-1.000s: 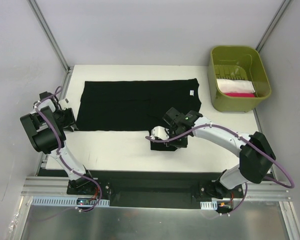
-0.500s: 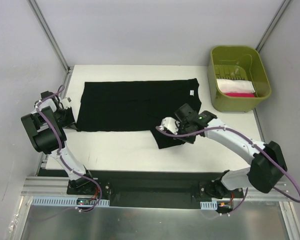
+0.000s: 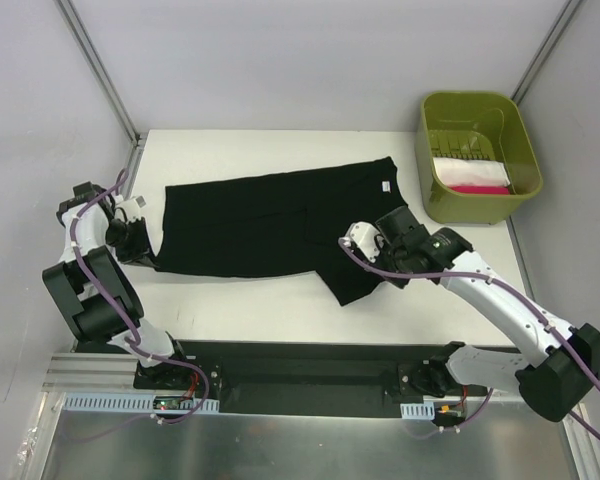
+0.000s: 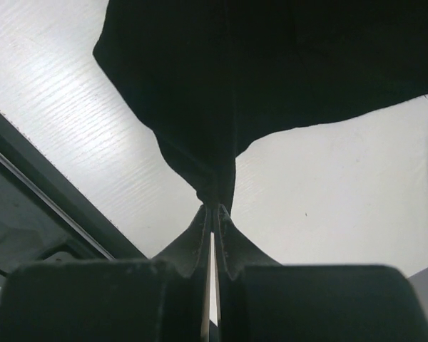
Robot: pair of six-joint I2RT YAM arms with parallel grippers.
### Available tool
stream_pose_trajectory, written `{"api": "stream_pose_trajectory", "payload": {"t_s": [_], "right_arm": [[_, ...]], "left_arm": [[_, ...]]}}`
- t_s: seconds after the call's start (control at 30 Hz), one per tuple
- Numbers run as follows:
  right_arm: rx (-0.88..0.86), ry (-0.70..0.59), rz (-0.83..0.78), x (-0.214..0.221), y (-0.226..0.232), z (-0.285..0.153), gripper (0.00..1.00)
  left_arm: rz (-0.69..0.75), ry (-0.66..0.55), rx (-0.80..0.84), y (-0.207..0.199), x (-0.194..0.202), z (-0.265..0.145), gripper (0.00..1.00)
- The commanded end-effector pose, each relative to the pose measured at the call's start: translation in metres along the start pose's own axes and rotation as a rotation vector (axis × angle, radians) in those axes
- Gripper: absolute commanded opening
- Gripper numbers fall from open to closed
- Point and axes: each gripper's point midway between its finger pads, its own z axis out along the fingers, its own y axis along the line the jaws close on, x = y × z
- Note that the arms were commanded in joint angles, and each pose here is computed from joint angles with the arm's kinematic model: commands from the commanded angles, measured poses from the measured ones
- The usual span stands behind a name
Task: Roll the t-shirts
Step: Fold the T-shirt at the center of the board.
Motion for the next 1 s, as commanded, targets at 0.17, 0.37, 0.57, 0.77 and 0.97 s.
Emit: {"api": "stream_pose_trajectory", "payload": {"t_s": [0.17,0.37,0.57,0.77,0.97], "right_arm": [[0.191,-0.095,0.161,-0.046,-0.072,-0.019,0.01],[0.267,-0.128,0.216,-0.080,-0.128,-0.020,0.01],[0.339,-0.145,0.247,-0.099,-0.166,-0.016,0.01],[0.418,-0.163,0.259,-0.116,-0.202,-0.017,0.01],[0.477,-0.177,0.254,-0.130,-0.229,-0.016,0.01]], "left_arm": [[-0.032,0.064,0.111,-0.022,0.004,-0.003,0.00],[-0.050,0.032,0.142,-0.024,-0.023,-0.002,0.00],[-0.071,-0.007,0.143,-0.021,-0.055,-0.006,0.00],[-0.063,-0.038,0.181,-0.023,-0.088,-0.003,0.00],[-0.060,-0.043,0.222,-0.024,-0.111,0.005,0.00]]}}
